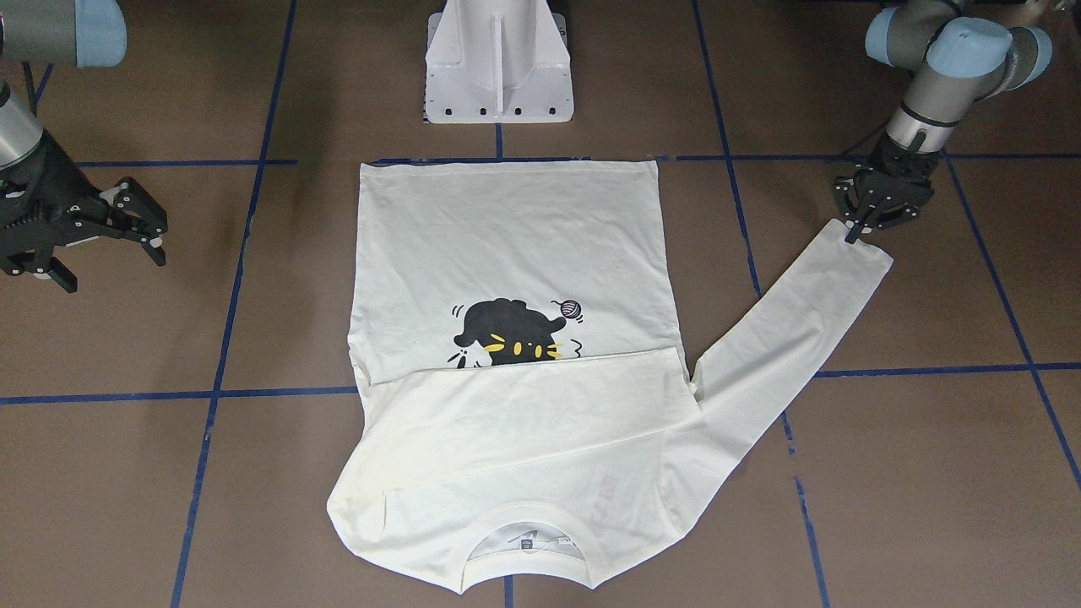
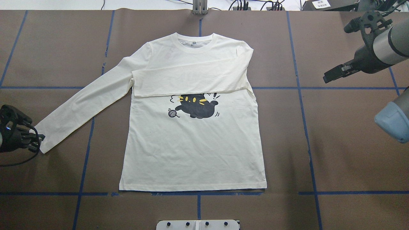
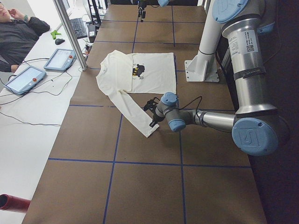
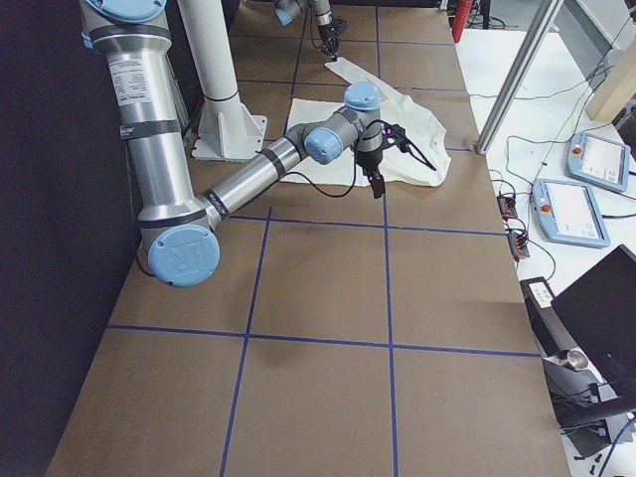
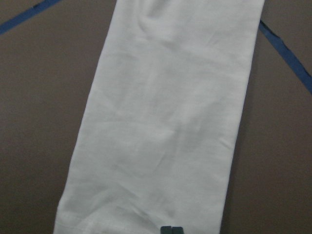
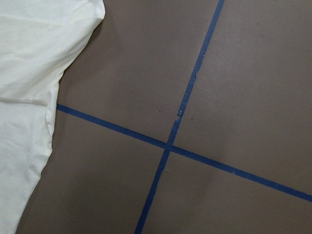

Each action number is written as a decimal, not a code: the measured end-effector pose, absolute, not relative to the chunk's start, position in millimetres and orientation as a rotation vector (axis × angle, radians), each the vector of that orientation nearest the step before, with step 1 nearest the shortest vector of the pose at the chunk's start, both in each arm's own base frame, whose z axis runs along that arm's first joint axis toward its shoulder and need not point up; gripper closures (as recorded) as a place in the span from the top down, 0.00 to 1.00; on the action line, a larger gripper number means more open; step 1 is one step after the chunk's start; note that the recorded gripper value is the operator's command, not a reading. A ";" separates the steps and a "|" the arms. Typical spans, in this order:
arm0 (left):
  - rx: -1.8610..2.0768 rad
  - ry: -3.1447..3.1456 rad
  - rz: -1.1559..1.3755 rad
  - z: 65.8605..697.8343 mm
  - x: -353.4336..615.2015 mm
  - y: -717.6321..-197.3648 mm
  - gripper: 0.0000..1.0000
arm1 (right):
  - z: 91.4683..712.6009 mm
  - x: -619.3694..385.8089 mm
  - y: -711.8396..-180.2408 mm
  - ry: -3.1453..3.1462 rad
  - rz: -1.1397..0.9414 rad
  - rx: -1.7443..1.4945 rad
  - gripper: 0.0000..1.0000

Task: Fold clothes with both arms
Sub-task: 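Lower the left gripper onto the cuff of the other sleeve and grasp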

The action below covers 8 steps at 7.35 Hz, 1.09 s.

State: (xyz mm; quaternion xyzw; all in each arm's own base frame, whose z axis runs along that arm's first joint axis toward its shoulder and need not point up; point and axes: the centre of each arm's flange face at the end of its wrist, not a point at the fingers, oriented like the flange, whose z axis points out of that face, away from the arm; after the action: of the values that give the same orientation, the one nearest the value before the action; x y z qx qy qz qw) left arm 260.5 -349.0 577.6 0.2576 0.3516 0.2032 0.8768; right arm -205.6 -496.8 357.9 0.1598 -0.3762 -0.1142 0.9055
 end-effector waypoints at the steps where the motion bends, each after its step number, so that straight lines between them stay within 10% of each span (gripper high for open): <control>1: 0.545 0.726 0.443 578.1 260.2 -350.1 0.84 | 357.9 -205.5 -496.7 -0.777 -0.236 0.330 1.00; 8: 0.522 0.730 0.455 584.7 258.9 -345.5 0.83 | 358.7 -203.8 -497.3 -0.774 -0.232 0.330 1.00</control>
State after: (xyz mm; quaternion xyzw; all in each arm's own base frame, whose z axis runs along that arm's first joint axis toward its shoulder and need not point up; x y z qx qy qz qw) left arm 258.9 -345.5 584.7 0.2500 0.3498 0.2180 0.8761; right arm -203.8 -497.3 358.7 0.1597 -0.3750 -0.1122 0.9063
